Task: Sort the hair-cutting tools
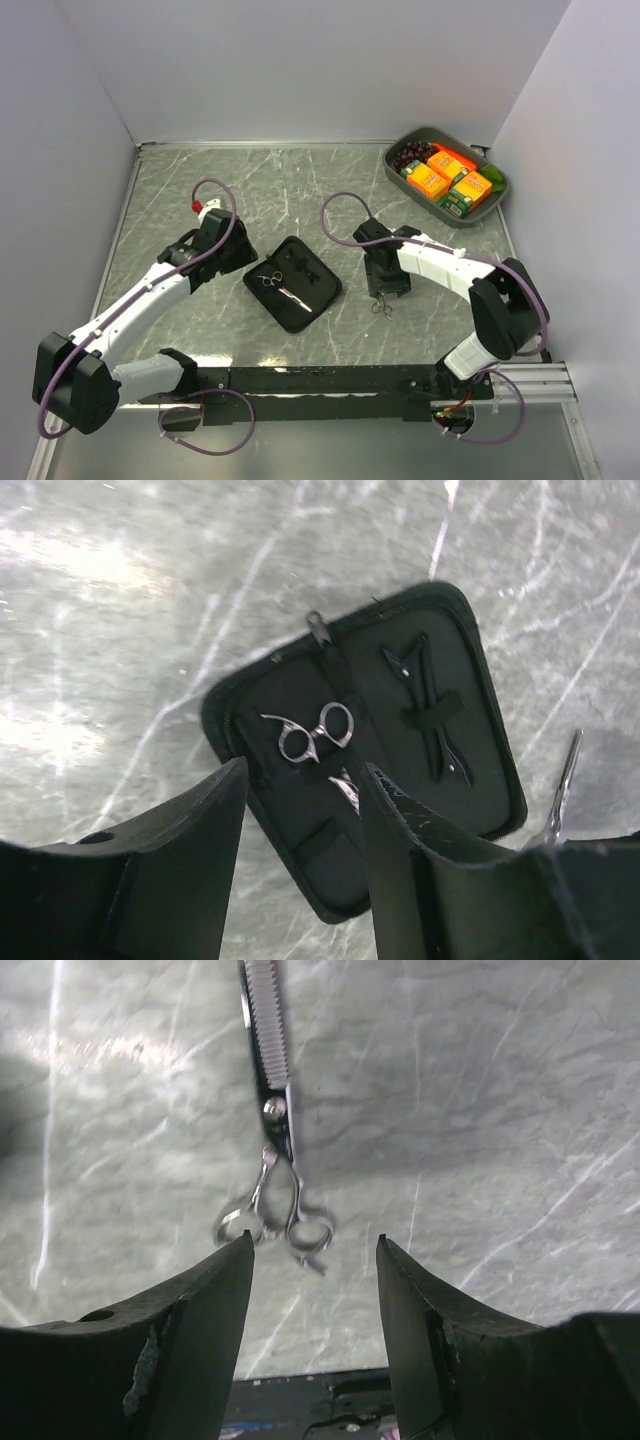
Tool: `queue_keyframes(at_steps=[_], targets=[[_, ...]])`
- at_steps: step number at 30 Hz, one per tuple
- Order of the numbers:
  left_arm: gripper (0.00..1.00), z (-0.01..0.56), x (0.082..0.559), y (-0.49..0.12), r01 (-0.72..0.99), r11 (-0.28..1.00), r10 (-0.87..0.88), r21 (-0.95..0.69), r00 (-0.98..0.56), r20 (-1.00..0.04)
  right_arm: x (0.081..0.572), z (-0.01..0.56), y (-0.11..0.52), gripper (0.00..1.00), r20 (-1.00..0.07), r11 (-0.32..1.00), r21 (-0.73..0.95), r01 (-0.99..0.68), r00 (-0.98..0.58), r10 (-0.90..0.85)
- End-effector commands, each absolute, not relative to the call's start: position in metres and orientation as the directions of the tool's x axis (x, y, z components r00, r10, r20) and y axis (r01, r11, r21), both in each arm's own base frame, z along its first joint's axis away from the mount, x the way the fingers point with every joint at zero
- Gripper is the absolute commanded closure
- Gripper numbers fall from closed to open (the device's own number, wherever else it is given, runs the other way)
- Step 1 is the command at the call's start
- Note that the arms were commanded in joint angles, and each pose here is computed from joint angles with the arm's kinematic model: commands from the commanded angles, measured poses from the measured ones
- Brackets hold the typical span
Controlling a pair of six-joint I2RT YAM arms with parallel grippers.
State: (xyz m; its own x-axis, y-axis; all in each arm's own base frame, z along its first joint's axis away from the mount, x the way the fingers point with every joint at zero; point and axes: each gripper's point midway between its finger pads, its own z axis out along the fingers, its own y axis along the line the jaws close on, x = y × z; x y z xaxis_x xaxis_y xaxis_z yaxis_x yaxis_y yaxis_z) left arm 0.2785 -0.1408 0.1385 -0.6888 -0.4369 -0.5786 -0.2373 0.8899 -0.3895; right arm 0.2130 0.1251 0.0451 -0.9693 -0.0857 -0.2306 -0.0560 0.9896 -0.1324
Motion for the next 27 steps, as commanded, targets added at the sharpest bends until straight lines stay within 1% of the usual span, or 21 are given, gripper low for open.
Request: queue_keyframes(at_steps=[1,5,7,9,14,17,18,20,21,23,24,26,27], targets=[[0.48,0.147,0.282,-0.129,-0.251,0.877,-0.466,-0.41,-0.659,-0.591,0.234,0.036,0.139,0.4,-0.266,0.995,-0.094,-0.041,-0.962,-0.065],[0.45,0.146,0.28,-0.12,-0.268,0.877,-0.469,-0.399,-0.656,-0.591,0.243,0.024,0.146,0.4,-0.251,0.996,-0.087,-0.033,-0.966,-0.054],[0.46,0.146,0.28,-0.118,-0.273,0.875,-0.474,-0.401,-0.657,-0.587,0.247,0.019,0.146,0.41,-0.243,0.995,-0.094,-0.026,-0.969,-0.048],[0.47,0.146,0.28,-0.116,-0.273,0.874,-0.475,-0.402,-0.656,-0.587,0.25,0.017,0.144,0.44,-0.245,0.995,-0.101,-0.023,-0.968,-0.047],[0.47,0.149,0.282,-0.113,-0.275,0.876,-0.473,-0.395,-0.651,-0.594,0.258,0.009,0.138,0.48,-0.235,0.996,-0.093,-0.004,-0.972,-0.026],[0.47,0.147,0.284,-0.111,-0.279,0.881,-0.465,-0.382,-0.654,-0.596,0.257,0.004,0.135,0.59,-0.215,0.996,-0.092,-0.002,-0.976,-0.021],[0.47,0.146,0.285,-0.109,-0.283,0.882,-0.464,-0.377,-0.655,-0.596,0.256,0.003,0.133,0.64,-0.217,0.996,-0.095,-0.001,-0.976,-0.022],[0.47,0.143,0.287,-0.107,-0.288,0.883,-0.464,-0.37,-0.655,-0.597,0.253,0.0,0.131,0.69,-0.208,0.995,-0.102,-0.008,-0.978,-0.029],[0.47,0.138,0.286,-0.105,-0.297,0.884,-0.463,-0.361,-0.657,-0.595,0.252,-0.001,0.131,0.78,-0.205,0.995,-0.103,-0.014,-0.978,-0.035],[0.45,0.131,0.286,-0.099,-0.324,0.881,-0.472,-0.345,-0.659,-0.586,0.249,-0.001,0.129,0.9,-0.199,0.995,-0.102,-0.017,-0.979,-0.037],[0.45,0.125,0.287,-0.092,-0.358,0.87,-0.492,-0.338,-0.653,-0.576,0.246,0.0,0.128,1.0,-0.191,0.994,-0.106,-0.019,-0.981,-0.039],[0.47,0.113,0.287,-0.087,-0.396,0.861,-0.509,-0.321,-0.665,-0.547,0.246,0.002,0.126,1.0,-0.198,0.994,-0.111,-0.017,-0.979,-0.039],[0.5,0.11,0.29,-0.081,-0.42,0.849,-0.528,-0.32,-0.659,-0.537,0.245,0.003,0.125,1.0,-0.201,0.993,-0.115,-0.021,-0.979,-0.044]])
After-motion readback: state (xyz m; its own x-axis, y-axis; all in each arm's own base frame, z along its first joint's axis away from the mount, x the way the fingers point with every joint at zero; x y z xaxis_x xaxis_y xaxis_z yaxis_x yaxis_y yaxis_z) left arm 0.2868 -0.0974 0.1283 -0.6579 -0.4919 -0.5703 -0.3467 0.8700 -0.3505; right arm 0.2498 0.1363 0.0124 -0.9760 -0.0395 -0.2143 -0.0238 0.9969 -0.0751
